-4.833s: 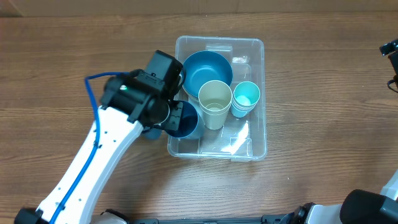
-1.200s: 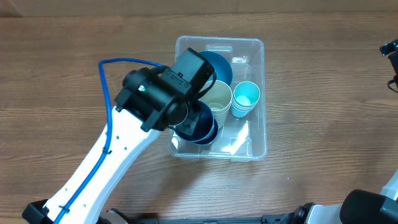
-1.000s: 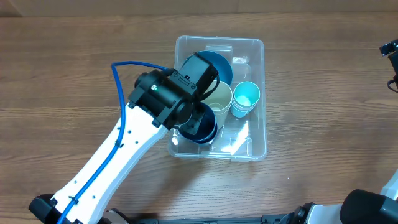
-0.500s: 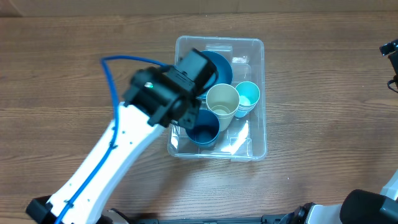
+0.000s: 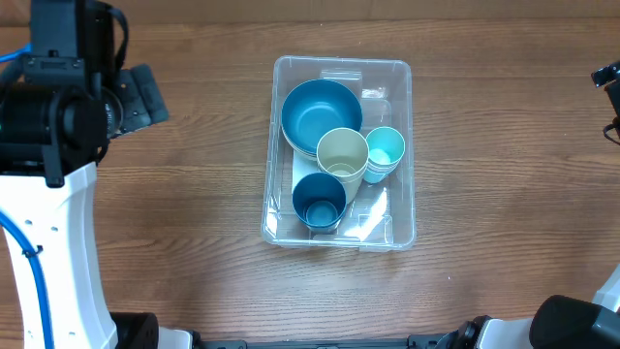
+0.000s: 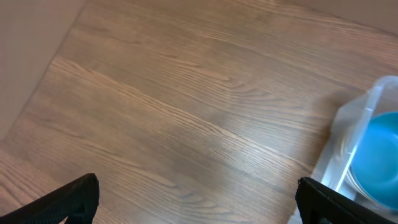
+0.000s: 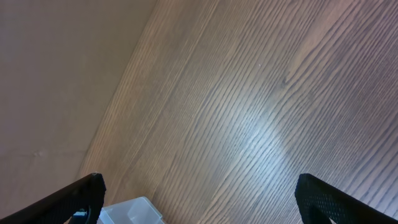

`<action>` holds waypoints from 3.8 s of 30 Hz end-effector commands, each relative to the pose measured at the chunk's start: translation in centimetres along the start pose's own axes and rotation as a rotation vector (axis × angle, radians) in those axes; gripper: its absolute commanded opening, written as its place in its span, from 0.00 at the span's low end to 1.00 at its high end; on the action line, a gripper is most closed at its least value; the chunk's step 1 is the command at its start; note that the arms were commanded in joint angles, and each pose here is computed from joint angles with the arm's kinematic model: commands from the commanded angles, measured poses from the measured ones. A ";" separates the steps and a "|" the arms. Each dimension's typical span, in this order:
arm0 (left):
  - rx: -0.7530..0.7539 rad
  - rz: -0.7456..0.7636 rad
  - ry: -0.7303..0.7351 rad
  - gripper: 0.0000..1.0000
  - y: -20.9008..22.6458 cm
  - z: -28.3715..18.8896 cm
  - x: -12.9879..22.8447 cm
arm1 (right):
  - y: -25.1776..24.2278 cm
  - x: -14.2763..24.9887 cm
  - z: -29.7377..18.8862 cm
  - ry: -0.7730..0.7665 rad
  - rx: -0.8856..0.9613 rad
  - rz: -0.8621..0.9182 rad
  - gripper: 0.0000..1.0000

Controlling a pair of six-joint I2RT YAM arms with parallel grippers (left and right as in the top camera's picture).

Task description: Pack container

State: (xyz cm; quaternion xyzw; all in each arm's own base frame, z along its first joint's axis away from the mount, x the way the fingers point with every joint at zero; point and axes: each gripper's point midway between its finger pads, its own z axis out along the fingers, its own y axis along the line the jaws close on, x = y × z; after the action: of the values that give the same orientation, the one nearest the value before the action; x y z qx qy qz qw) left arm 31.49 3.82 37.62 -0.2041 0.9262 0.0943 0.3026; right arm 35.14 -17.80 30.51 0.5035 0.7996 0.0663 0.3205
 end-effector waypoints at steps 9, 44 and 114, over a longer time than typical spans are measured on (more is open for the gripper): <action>-0.007 -0.034 -0.025 1.00 0.5 -0.5 -0.4 | 0.1 -0.2 -0.5 -0.015 -0.008 0.004 1.00; -0.007 -0.033 -0.025 1.00 0.4 -0.5 -0.4 | 4.6 16.3 -10.5 -0.369 -0.511 -0.609 1.00; 0.319 0.201 -0.554 1.00 2.0 5.1 16.0 | -10.3 27.8 3.4 -0.282 -0.469 -0.634 1.00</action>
State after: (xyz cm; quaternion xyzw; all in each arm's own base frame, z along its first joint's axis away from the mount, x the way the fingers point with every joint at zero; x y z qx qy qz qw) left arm 22.50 3.29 28.09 -0.0564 0.8268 0.0516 0.5573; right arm 21.24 0.09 11.52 0.1488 0.8253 0.0772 0.5392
